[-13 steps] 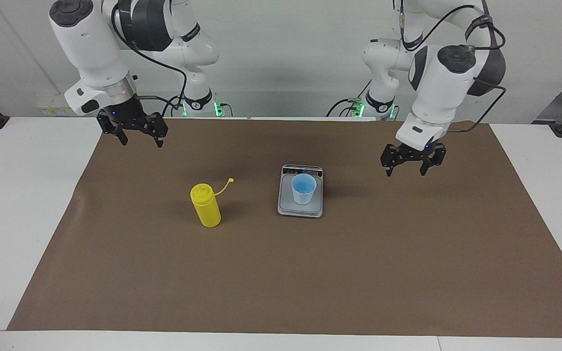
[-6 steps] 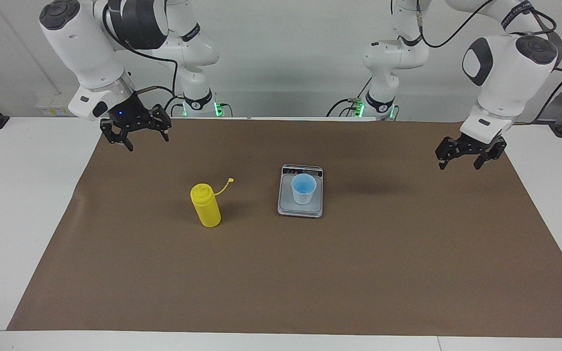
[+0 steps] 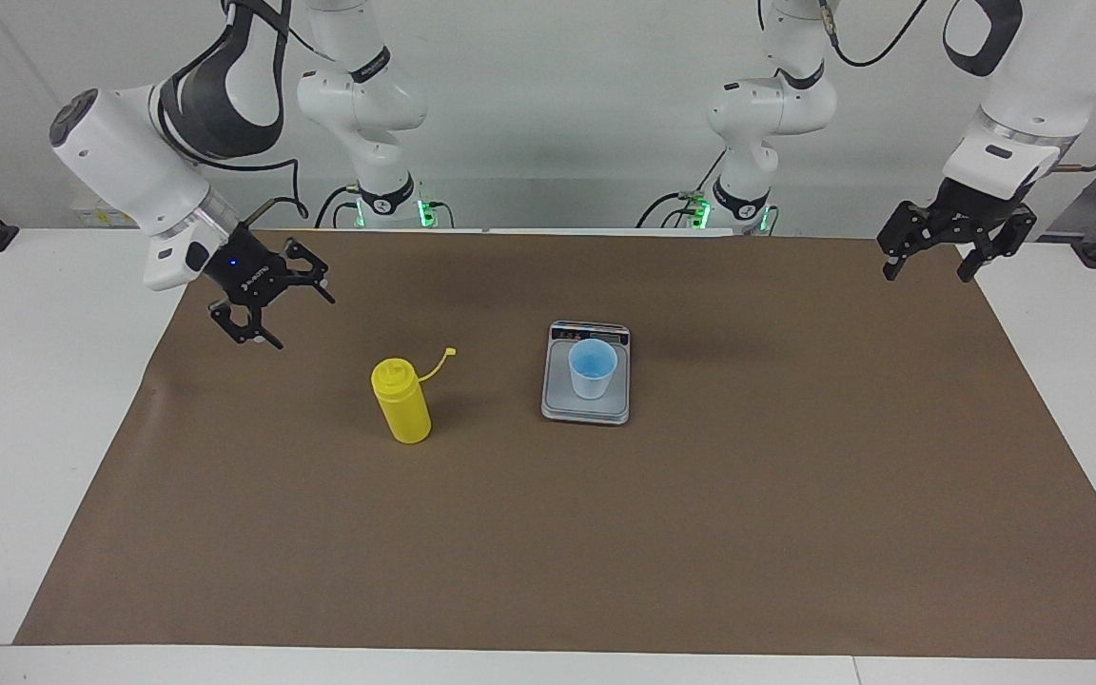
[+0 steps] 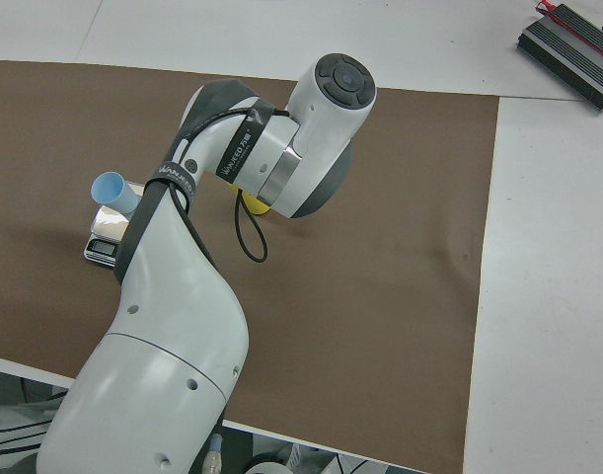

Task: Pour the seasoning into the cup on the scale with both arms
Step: 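Reach the right gripper to the yellow bottle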

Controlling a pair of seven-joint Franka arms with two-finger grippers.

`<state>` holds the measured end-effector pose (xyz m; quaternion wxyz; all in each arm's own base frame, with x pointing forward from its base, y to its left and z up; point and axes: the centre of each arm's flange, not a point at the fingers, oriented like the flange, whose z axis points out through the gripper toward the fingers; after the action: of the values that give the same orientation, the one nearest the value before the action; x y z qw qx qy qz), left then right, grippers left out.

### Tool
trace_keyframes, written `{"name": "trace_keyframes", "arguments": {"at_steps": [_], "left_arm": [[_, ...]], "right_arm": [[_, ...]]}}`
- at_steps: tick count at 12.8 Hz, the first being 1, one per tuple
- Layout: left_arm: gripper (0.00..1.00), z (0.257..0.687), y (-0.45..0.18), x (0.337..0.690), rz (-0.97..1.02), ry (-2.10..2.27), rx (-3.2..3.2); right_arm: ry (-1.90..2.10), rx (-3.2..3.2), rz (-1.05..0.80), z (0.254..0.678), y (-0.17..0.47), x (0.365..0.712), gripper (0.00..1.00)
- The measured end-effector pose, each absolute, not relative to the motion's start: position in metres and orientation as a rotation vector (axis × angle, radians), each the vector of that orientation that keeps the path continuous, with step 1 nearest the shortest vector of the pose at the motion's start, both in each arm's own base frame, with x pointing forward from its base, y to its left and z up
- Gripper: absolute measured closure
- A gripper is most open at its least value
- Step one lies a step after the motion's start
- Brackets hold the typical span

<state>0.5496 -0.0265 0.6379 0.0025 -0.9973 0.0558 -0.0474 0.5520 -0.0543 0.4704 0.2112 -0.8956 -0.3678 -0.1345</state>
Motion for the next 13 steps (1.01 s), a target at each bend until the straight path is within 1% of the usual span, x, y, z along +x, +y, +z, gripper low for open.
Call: {"name": "trace_keyframes", "arguments": {"at_steps": [4, 5, 7, 11, 13], "left_arm": [[0.0, 0.63, -0.027, 0.547, -0.084, 0.176, -3.138], [0.0, 0.627, -0.028, 0.546, -0.076, 0.176, -3.144], [0.0, 0.62, -0.029, 0.546, -0.05, 0.176, -3.153], [0.0, 0.614, -0.033, 0.545, -0.028, 0.188, -3.155], [0.0, 0.612, -0.038, 0.544, -0.022, 0.203, -3.154]], "right_arm": [[-1.219, -2.285, -0.564, 0.408, -0.061, 0.57, 0.0], [-1.246, -2.242, -0.61, 0.391, -0.06, 0.571, 0.0], [-1.291, -2.194, -0.631, 0.361, -0.06, 0.564, 0.0], [-1.331, -2.207, -0.649, 0.344, -0.057, 0.56, 0.0], [-1.316, -2.195, -0.69, 0.331, -0.039, 0.559, 0.0]]}}
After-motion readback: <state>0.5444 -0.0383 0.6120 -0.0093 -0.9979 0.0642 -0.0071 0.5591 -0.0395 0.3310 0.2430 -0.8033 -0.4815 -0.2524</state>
